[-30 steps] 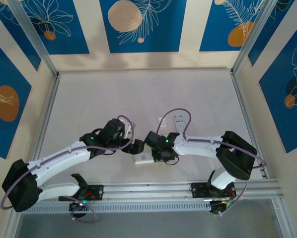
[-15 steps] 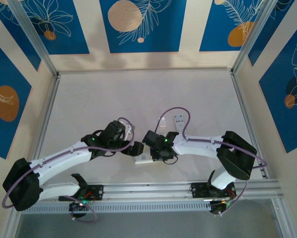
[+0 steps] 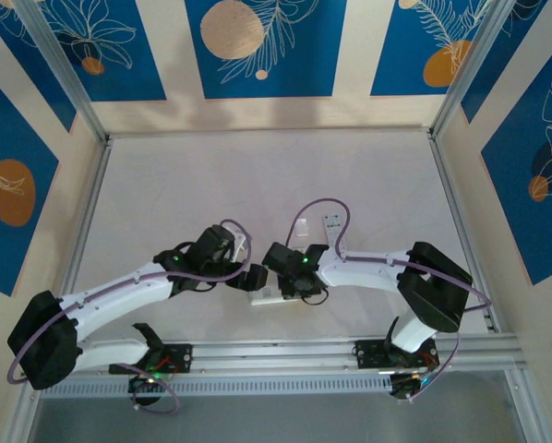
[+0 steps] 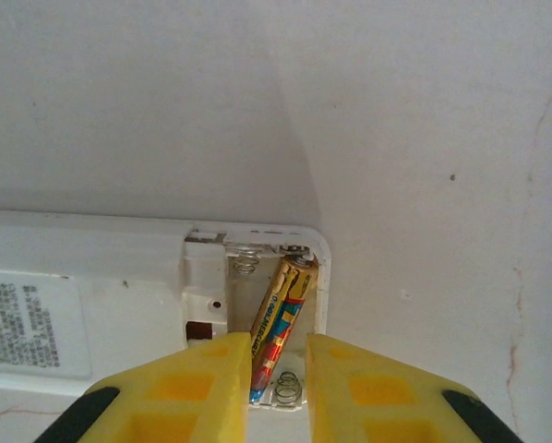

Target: Load the batteries into the remote control

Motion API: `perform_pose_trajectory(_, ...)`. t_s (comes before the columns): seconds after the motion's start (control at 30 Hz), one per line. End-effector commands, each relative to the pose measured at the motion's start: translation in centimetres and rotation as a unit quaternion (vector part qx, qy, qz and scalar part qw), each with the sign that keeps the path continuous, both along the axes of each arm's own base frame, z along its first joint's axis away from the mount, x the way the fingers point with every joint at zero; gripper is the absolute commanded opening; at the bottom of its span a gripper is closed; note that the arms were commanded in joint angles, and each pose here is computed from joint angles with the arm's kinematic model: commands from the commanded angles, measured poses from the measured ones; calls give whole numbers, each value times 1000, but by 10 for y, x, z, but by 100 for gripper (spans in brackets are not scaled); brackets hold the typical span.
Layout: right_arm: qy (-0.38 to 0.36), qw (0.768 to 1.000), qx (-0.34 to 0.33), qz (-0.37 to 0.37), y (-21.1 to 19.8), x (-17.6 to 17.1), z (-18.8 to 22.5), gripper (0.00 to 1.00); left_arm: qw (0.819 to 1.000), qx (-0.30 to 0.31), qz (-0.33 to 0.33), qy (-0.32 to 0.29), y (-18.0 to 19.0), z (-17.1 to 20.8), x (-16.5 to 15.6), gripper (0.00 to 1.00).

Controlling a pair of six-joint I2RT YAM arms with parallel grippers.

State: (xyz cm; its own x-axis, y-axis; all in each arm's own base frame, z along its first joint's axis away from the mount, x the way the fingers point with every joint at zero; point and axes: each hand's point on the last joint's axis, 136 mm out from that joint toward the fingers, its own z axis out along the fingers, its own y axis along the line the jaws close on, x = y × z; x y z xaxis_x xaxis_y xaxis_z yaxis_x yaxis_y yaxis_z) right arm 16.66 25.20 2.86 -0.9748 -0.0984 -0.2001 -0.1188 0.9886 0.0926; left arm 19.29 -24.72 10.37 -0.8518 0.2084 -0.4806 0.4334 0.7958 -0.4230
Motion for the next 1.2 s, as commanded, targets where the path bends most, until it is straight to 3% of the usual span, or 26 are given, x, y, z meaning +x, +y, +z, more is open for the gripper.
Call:
perform_pose_trajectory(0.0, -1, 1000, -6, 0, 3, 4, 0, 24, 1000, -2, 6, -1, 0, -2, 1, 100)
perform_pose_trajectory(0.27, 14, 1000, 0, -15, 2, 4, -8, 22, 1000, -2, 9, 0, 1, -5, 1, 100)
perform_pose_trajectory(0.8, -30, 999, 11, -4, -4, 12, 8, 18, 1000, -5, 10, -3, -1, -4, 4, 100)
perform_pose_trajectory(1.17, -68, 997, -10, 45, -5, 8, -5, 18, 1000, -8, 13, -2, -1, -5, 3, 100)
